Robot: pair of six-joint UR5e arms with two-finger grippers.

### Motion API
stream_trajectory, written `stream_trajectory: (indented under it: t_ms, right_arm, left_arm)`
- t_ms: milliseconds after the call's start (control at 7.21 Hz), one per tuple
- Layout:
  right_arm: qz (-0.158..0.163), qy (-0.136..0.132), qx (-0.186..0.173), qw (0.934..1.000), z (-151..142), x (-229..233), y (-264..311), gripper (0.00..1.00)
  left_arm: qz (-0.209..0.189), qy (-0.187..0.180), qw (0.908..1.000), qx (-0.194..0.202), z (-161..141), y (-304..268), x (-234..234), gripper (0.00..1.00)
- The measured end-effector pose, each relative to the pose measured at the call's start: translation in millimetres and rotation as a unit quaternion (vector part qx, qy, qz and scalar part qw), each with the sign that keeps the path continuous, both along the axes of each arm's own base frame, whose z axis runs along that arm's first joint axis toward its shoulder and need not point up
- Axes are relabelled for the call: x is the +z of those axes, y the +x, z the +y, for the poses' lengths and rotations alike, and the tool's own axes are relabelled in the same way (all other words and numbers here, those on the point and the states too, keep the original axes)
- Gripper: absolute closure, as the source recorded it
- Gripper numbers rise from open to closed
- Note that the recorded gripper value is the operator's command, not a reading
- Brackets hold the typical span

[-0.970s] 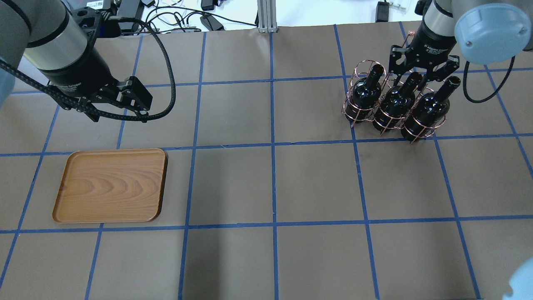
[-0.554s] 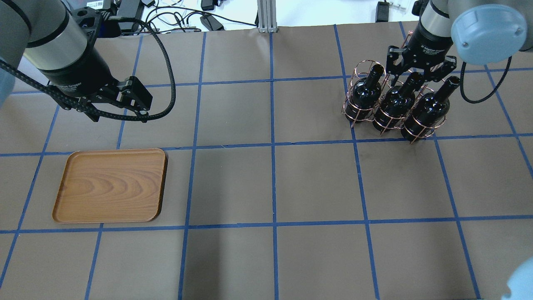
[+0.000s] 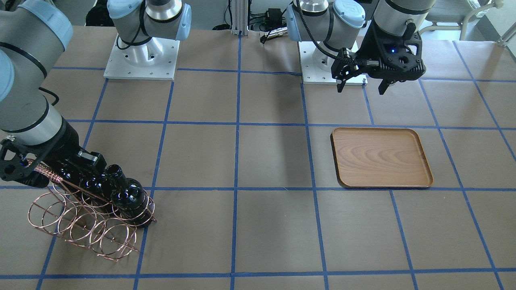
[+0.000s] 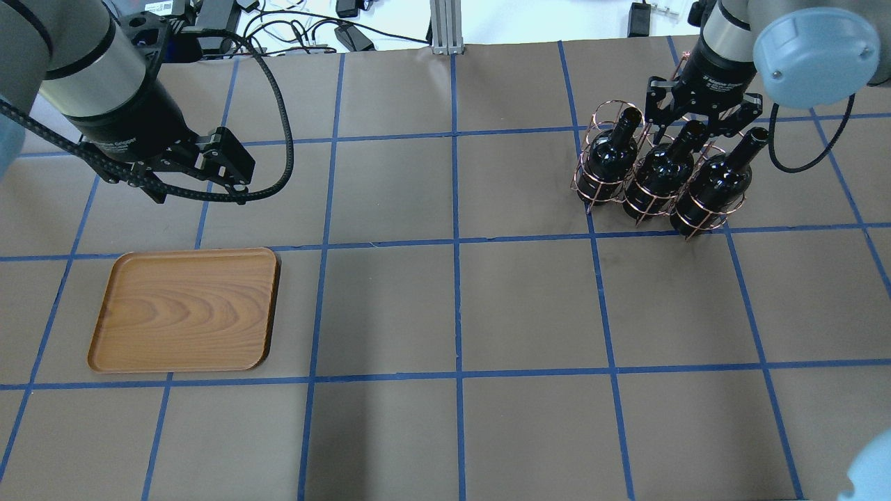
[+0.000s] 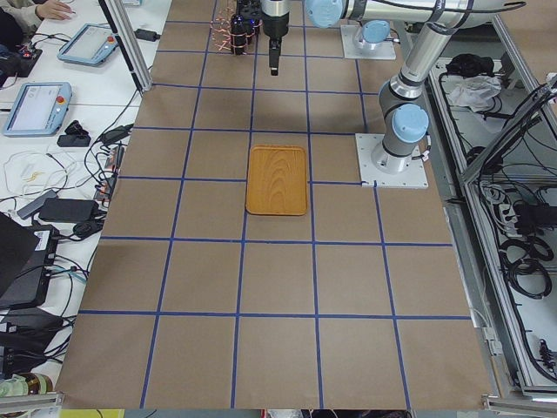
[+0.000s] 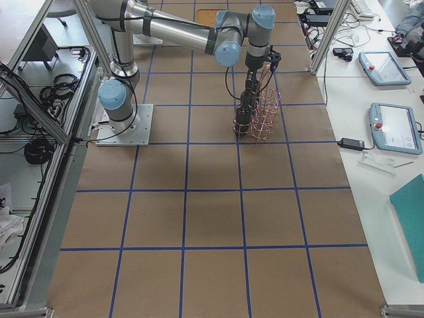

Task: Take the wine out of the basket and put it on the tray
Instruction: 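Close the right gripper on the middle bottle's neck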

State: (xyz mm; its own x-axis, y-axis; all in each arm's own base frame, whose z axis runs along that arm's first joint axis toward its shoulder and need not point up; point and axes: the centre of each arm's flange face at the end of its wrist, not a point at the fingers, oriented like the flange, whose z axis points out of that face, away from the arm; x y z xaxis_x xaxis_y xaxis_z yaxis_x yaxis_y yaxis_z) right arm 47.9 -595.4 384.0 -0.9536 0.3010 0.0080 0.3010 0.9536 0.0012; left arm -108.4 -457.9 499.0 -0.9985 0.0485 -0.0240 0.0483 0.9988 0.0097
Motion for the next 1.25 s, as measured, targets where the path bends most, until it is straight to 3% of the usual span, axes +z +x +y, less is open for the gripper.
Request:
stream_trajectory:
  t_ms: [416,693,970,1248]
  right_arm:
    - [0.000,0.000,0.000,1.0000,0.0,0.0,0.1,0.41]
    - [0.000,-0.001,0.000,1.0000,-1.3,-1.6,-0.1,0.60]
    - [0.004,-0.004,0.004,1.0000,-2.4,-2.0,-1.0,0.96]
    - [0.008,-0.004,0.008,0.9999,-1.4,0.2,-1.6,1.00]
  left_arm:
    - [0.000,0.000,1.0000,-0.001,0.1,0.1,-0.1,0.00]
    - [0.000,0.001,1.0000,-0.001,0.0,0.5,-0.1,0.00]
    - [0.000,0.001,1.0000,-0.001,0.1,0.3,-0.1,0.00]
    - [0.000,0.001,1.0000,-0.001,0.0,0.6,-0.1,0.00]
